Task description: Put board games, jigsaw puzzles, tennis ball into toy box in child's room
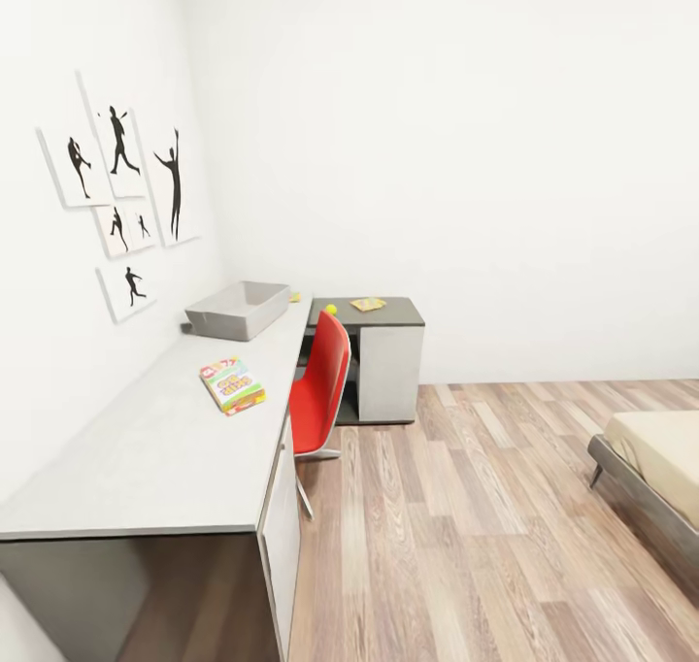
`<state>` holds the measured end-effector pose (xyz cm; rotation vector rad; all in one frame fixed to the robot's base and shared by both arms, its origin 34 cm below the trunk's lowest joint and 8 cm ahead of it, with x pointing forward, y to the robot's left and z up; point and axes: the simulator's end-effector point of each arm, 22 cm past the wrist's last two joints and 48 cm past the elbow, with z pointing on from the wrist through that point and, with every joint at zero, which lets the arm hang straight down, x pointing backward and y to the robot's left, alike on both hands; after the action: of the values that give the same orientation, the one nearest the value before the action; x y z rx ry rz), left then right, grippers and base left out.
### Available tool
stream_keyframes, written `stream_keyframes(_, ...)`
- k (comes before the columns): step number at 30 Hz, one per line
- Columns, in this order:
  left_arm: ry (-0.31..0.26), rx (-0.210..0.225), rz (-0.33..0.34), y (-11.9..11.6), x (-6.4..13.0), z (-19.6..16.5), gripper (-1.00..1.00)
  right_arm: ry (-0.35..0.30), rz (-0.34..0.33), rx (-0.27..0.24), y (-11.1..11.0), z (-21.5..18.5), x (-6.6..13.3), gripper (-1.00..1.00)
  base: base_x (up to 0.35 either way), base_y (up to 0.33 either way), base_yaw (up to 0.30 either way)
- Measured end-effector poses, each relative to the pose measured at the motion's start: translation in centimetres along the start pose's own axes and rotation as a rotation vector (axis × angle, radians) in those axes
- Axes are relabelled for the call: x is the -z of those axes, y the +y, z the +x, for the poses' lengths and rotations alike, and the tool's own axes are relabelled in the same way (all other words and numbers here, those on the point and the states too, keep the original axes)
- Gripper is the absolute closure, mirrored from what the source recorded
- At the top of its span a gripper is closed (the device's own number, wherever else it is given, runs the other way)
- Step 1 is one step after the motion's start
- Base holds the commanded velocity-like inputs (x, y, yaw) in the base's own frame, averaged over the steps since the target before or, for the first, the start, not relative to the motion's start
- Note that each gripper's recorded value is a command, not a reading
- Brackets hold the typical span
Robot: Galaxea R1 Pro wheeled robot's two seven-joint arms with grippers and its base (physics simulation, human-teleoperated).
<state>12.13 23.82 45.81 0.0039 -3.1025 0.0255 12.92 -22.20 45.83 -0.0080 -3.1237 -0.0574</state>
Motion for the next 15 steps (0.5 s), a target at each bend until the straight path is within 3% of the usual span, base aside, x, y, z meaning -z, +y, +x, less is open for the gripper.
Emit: stream_keyframes(15,-0.027,0.001,-0.001,0.1,2.4,-1.4,-1.0,-0.091,-0.001,0.003,0.4,-2.2,2.5,-1.0,0.0,0.0,0.0)
